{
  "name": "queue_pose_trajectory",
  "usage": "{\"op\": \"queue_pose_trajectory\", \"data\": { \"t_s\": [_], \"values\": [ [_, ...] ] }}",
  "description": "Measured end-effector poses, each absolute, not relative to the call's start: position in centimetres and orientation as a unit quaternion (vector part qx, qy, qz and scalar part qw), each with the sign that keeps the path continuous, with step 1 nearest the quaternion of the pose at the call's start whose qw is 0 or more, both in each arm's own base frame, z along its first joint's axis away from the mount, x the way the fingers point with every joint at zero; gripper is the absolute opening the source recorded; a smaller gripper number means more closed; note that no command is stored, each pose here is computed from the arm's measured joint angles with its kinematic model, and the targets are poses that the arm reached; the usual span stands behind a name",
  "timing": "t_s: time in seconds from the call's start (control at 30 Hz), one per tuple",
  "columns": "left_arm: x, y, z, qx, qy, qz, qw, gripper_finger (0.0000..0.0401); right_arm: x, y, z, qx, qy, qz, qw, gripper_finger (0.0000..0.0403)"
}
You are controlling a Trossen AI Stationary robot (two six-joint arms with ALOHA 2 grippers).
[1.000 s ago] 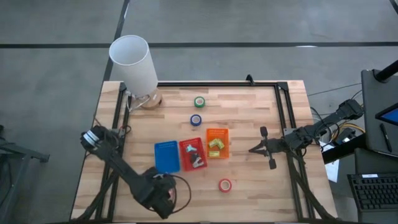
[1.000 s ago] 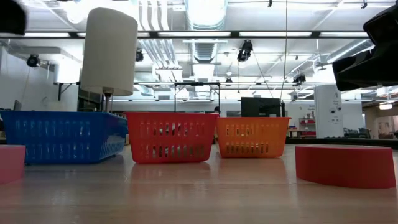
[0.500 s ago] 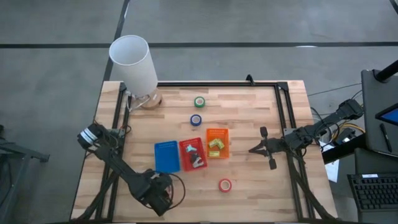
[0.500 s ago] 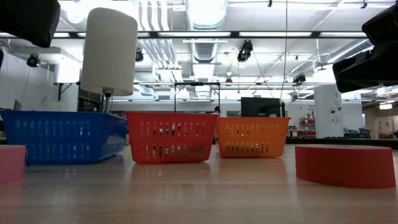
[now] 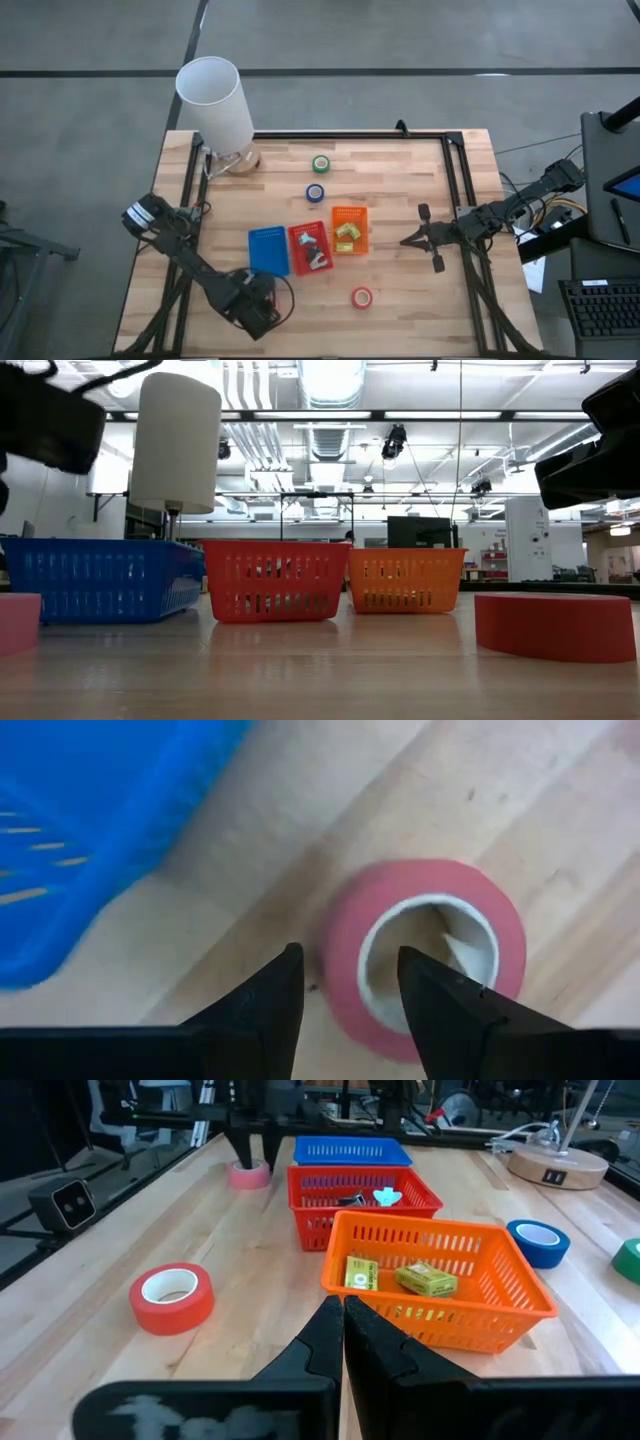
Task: Pick and place Stapler, Stapler remover, tape
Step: Put the pink tape into the blue bin
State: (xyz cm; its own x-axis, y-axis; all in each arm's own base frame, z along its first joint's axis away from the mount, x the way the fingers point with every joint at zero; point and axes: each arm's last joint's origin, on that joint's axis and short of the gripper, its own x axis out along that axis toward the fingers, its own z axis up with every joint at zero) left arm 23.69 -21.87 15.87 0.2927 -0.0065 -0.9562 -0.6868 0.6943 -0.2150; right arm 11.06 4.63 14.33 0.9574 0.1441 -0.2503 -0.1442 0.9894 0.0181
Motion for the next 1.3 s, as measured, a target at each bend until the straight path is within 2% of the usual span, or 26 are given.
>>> {"op": "queue_pose_trajectory", "data": {
  "t_s": [0.27, 0.57, 0.8, 0.93, 1.1, 1.3],
  "values": [
    [23.3, -21.5, 15.4, -0.323, 0.546, 0.223, 0.74, 0.0153, 11.1, 4.6, 14.3, 0.0, 0.126, 0.073, 0.989, 0.0008],
    [23.1, -21.2, 15.9, -0.31, 0.548, 0.212, 0.747, 0.0041, 11.1, 4.6, 14.3, 0.002, 0.126, 0.073, 0.989, 0.0008],
    [22.9, -20.8, 18.2, -0.334, 0.533, 0.185, 0.755, 0.0042, 11.1, 4.6, 14.3, 0.001, 0.126, 0.072, 0.989, 0.0008],
    [22.4, -19.9, 20.7, -0.348, 0.494, 0.171, 0.778, 0.0063, 11.1, 4.6, 14.3, 0.0, 0.126, 0.072, 0.989, 0.0008],
    [21.5, -17.6, 23.6, -0.325, 0.424, 0.201, 0.821, 0.0059, 11.1, 4.6, 14.3, 0.001, 0.126, 0.072, 0.989, 0.0008],
    [21.2, -14.7, 25.5, -0.318, 0.393, 0.235, 0.83, 0.0059, 11.1, 4.6, 14.3, 0.001, 0.126, 0.072, 0.989, 0.0008]
  ]
}}
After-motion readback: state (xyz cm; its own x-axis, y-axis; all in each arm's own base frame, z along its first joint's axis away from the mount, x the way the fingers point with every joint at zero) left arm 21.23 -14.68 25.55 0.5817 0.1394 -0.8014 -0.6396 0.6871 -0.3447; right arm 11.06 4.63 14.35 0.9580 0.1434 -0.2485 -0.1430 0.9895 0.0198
